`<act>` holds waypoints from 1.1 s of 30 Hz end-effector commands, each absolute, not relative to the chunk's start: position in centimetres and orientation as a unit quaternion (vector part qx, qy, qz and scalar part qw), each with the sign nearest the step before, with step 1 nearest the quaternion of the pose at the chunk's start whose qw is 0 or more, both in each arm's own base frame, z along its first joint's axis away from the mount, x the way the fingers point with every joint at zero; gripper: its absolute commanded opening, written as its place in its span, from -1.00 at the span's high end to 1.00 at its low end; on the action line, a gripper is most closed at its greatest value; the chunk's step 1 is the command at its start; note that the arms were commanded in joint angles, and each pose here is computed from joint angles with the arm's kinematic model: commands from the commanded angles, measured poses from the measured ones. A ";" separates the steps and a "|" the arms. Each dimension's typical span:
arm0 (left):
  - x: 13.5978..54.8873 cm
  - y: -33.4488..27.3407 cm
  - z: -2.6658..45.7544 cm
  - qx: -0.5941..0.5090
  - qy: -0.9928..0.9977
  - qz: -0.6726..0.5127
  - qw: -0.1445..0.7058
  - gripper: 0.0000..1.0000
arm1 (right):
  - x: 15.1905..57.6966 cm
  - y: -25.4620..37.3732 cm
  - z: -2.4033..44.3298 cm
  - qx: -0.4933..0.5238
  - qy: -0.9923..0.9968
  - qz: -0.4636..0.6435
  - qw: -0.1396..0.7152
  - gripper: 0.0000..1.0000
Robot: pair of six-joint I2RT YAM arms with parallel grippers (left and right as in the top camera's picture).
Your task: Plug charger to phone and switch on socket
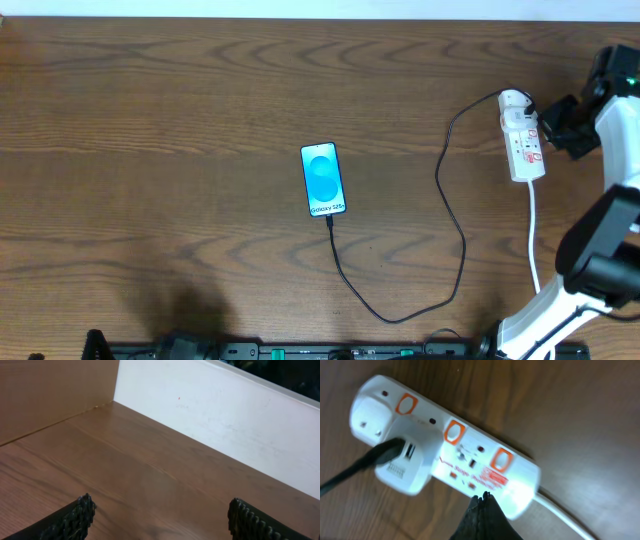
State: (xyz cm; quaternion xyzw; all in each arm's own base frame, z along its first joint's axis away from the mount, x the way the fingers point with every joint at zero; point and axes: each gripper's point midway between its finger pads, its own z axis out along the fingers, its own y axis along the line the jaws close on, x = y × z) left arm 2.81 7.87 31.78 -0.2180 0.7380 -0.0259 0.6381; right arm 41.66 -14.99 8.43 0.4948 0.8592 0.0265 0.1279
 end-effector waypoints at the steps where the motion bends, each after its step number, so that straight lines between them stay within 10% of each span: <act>1: 2.6 8.1 32.0 -0.220 0.735 -0.019 0.641 -0.74 | 43.1 -14.7 7.1 0.508 0.850 0.058 0.123 0.98; 33: 2.6 8.1 32.0 -0.220 0.735 -0.019 0.641 -0.74 | 46.6 -15.9 5.6 0.523 0.830 0.078 0.174 0.98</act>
